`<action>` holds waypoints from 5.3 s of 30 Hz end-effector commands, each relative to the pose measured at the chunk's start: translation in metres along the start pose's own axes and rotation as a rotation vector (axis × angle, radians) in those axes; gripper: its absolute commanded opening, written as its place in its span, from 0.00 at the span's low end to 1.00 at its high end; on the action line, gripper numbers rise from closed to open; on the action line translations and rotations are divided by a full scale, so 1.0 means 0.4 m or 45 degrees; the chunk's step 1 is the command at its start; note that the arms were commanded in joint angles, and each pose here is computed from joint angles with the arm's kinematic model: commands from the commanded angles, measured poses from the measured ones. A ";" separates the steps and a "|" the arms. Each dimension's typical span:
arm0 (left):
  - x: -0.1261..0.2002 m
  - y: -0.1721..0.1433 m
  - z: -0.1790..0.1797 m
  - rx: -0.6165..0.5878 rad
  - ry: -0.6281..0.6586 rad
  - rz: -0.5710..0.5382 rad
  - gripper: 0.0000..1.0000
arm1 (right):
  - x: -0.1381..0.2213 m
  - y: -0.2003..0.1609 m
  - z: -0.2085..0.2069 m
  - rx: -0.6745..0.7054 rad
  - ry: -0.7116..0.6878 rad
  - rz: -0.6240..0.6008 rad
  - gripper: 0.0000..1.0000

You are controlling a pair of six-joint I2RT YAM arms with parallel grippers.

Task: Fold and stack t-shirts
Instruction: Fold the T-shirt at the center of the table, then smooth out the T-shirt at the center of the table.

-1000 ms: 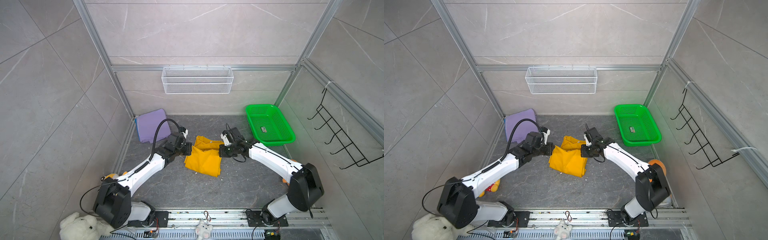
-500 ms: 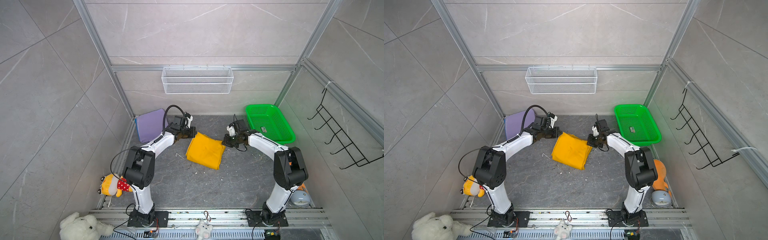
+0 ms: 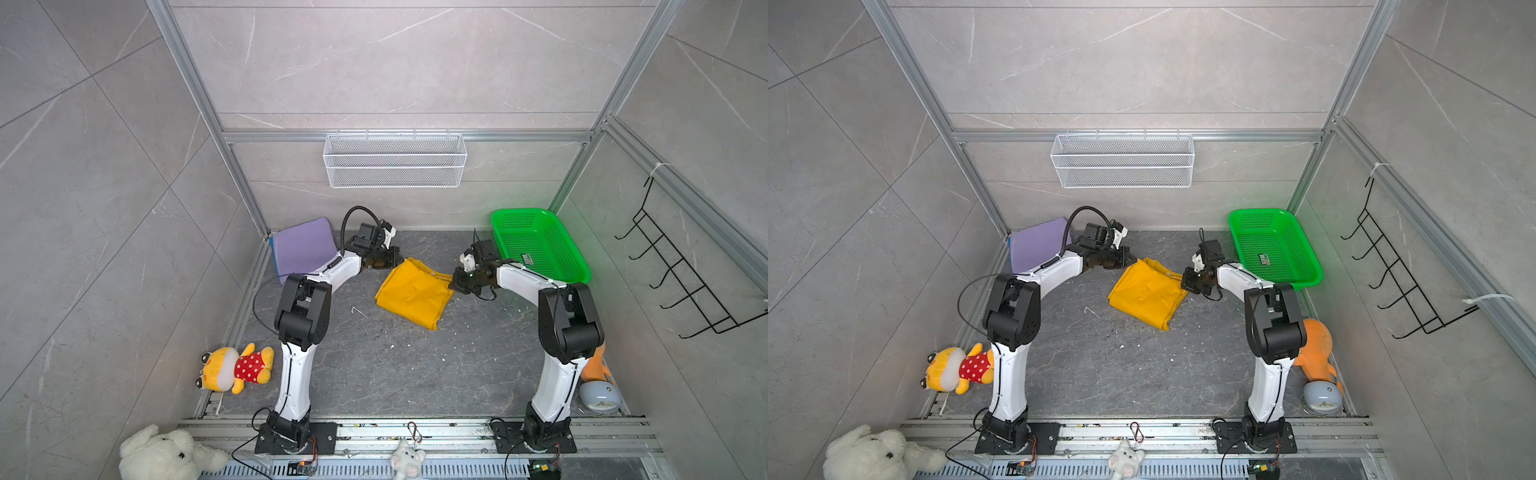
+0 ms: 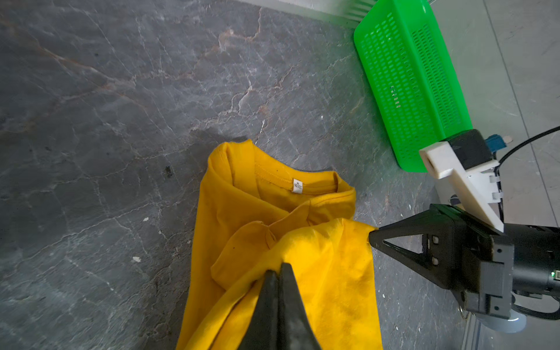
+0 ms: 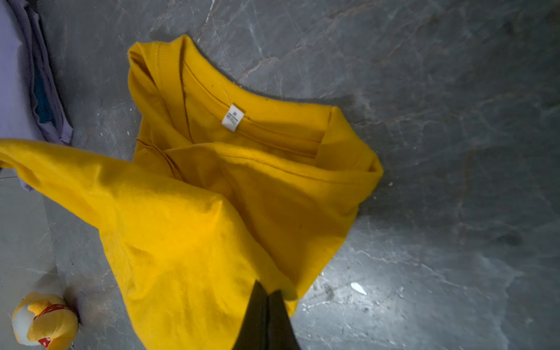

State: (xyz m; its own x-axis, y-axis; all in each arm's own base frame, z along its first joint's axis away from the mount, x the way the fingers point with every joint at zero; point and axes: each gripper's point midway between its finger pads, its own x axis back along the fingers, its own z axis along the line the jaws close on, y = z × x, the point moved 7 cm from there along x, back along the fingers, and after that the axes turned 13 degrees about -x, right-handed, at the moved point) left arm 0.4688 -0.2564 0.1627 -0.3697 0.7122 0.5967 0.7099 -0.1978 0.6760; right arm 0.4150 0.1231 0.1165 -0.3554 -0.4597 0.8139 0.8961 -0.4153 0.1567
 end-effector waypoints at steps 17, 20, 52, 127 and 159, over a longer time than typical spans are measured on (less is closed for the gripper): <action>-0.131 0.125 0.067 0.026 -0.129 -0.072 0.00 | -0.049 0.131 -0.081 -0.154 -0.059 -0.121 0.00; -0.157 0.132 0.080 0.039 -0.144 -0.078 0.00 | -0.060 0.134 -0.088 -0.169 -0.078 -0.098 0.00; 0.301 -0.100 -0.032 0.098 0.058 -0.189 1.00 | 0.030 -0.180 0.168 0.018 0.231 -0.002 0.00; 0.232 -0.226 -0.002 0.198 0.007 -0.084 1.00 | 0.146 0.030 0.183 0.245 0.138 0.013 0.00; 0.242 -0.213 0.026 0.265 0.182 -0.086 1.00 | -0.124 -0.100 0.090 0.054 -0.022 0.113 0.00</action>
State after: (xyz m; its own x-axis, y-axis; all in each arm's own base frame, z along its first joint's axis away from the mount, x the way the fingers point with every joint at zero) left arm 0.3723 -0.1673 0.1453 -0.4435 0.6536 0.6132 0.7955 -0.0281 0.6052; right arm 0.4059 0.1659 0.0818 -0.2792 -0.4818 0.8306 0.9240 -0.3702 0.0959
